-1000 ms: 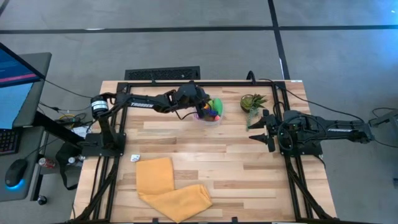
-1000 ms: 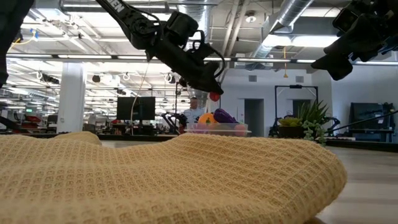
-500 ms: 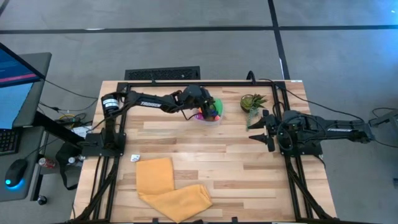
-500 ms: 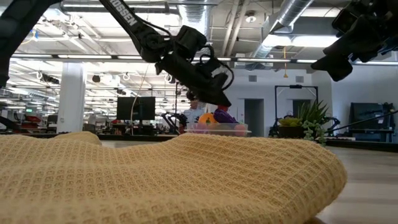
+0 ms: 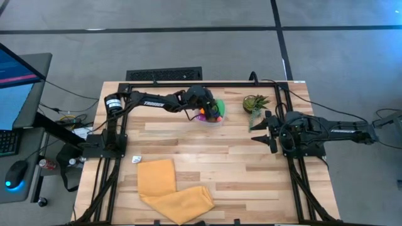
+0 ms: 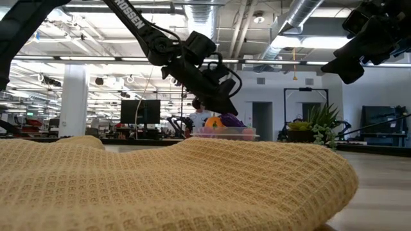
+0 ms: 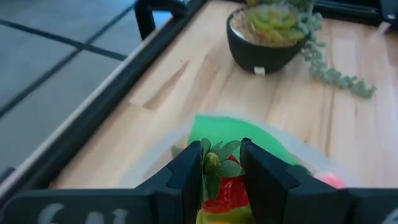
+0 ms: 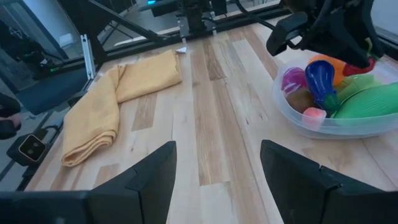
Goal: Pick and placing Produce into tupperware
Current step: Put the strawberry in the transparent bin, then return to Home Position
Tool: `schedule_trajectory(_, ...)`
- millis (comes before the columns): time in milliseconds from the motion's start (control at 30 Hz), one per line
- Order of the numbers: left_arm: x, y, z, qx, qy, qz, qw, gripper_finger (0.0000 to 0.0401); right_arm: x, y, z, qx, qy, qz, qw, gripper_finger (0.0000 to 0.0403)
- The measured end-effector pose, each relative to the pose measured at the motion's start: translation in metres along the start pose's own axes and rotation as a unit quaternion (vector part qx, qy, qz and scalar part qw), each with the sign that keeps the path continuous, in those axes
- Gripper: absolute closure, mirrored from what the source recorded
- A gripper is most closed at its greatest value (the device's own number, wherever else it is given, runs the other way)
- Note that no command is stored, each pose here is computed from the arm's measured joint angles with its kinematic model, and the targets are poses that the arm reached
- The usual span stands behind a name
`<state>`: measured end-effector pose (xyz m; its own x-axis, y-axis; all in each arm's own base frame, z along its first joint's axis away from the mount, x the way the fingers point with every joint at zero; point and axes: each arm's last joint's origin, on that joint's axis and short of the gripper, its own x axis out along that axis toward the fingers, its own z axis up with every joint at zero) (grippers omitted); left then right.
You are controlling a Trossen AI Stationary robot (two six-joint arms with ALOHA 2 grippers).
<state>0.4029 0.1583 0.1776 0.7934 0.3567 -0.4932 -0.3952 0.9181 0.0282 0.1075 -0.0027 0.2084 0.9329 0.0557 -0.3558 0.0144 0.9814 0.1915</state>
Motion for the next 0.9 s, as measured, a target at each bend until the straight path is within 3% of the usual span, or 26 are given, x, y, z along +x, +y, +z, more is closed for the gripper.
schedule_trajectory(200,0.000,-0.001,-0.001,-0.007,0.007,-0.020,1.000,0.0294,0.000,0.000,0.000,-0.003,0.000,0.000,1.000,0.0147)
schedule_trajectory(667,0.000,-0.001,0.003,-0.010,-0.016,-0.020,1.000,0.0212,0.000,0.000,0.000,-0.004,0.000,0.000,1.000,0.0147)
schedule_trajectory(900,-0.004,-0.002,0.040,-0.004,-0.070,-0.048,0.996,0.0207,0.000,0.000,0.000,-0.003,0.000,0.000,1.000,0.0147)
